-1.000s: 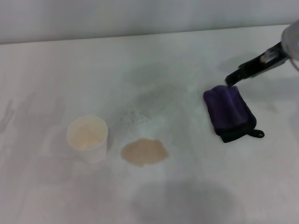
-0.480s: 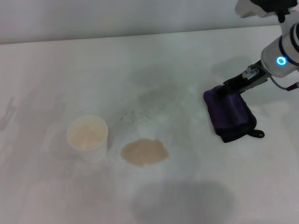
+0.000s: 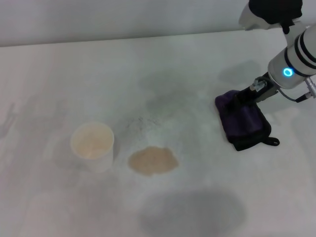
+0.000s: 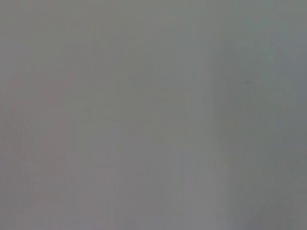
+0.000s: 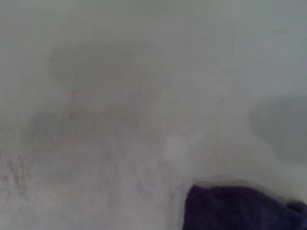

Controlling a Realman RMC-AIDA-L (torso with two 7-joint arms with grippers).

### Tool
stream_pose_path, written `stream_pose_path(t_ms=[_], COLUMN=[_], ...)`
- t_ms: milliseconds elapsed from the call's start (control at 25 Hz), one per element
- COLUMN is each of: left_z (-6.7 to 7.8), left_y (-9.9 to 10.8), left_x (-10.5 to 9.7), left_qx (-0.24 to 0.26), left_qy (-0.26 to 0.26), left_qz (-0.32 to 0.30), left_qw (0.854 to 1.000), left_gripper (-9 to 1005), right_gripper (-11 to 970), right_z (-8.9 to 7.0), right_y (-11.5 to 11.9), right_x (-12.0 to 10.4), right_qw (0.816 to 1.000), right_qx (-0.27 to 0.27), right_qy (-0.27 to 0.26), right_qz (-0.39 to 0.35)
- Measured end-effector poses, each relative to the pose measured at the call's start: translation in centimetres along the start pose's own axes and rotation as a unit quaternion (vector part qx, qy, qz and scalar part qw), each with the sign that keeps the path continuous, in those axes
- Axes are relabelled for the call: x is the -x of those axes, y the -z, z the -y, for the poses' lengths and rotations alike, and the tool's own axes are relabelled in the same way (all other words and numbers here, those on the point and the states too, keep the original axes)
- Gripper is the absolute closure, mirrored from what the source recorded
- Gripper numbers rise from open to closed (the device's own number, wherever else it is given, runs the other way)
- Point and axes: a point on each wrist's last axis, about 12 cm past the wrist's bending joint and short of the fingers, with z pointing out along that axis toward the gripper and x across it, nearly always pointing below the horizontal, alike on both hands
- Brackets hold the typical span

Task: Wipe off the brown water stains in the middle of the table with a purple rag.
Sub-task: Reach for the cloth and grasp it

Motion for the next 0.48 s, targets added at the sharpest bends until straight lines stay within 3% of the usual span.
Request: stream_pose_path(t_ms=[360, 480], left_z=[0.15, 0.25], left_y=[0.13, 0.22], left_x=[-0.15, -0.26], left_qx=[0.001, 0.000], left_qy=[0.002, 0.004], left_qz=[-0.003, -0.006], left_qw=[1.000, 1.000], left_gripper=[135, 135], right_gripper=[178, 224], right_z=[0.18, 0.20], right_y=[-0.67, -0.72], right_x=[-0.28, -0.32], right_qw=[0.999, 0.999], right_qx=[-0.036, -0.038], right_qy=[0.003, 0.001], right_qz=[-0.025, -0.026])
